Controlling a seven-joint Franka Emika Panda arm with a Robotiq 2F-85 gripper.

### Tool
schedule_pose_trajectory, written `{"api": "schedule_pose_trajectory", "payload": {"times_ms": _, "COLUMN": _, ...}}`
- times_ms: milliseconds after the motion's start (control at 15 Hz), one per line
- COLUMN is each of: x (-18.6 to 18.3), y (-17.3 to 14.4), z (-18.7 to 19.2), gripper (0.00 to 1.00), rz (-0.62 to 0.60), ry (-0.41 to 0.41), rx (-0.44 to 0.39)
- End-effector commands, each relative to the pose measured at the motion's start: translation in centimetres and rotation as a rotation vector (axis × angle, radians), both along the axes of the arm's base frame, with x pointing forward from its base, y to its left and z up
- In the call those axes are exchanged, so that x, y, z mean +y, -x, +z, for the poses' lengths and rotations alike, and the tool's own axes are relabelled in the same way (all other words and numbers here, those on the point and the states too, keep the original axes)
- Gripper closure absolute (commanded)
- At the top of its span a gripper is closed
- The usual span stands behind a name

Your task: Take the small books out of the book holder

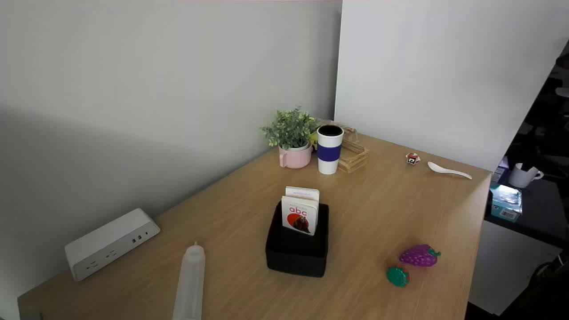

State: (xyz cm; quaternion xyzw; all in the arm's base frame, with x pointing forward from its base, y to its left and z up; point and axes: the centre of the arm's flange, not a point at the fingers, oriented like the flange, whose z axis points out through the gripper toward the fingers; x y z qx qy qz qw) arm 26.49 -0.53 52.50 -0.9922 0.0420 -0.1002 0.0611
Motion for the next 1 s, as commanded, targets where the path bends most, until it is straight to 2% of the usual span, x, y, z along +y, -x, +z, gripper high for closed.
{"api": "schedule_pose_trajectory", "payload": {"times_ms": 0, "x": 0.0, "y": 0.0, "z": 0.0, "gripper": 0.0, "rz": 0.0, "ry": 0.0, "rx": 0.0}}
{"api": "schedule_pose_trajectory", "payload": {"times_ms": 267, "x": 0.2, "y": -1.7, "z": -0.5, "gripper": 0.0, "rz": 0.0, "ry": 0.0, "rx": 0.031}}
{"api": "schedule_pose_trajectory", "payload": {"times_ms": 933, "x": 2.4, "y": -8.6, "z": -4.5, "gripper": 0.0, "rz": 0.062, "ry": 0.002, "rx": 0.192}}
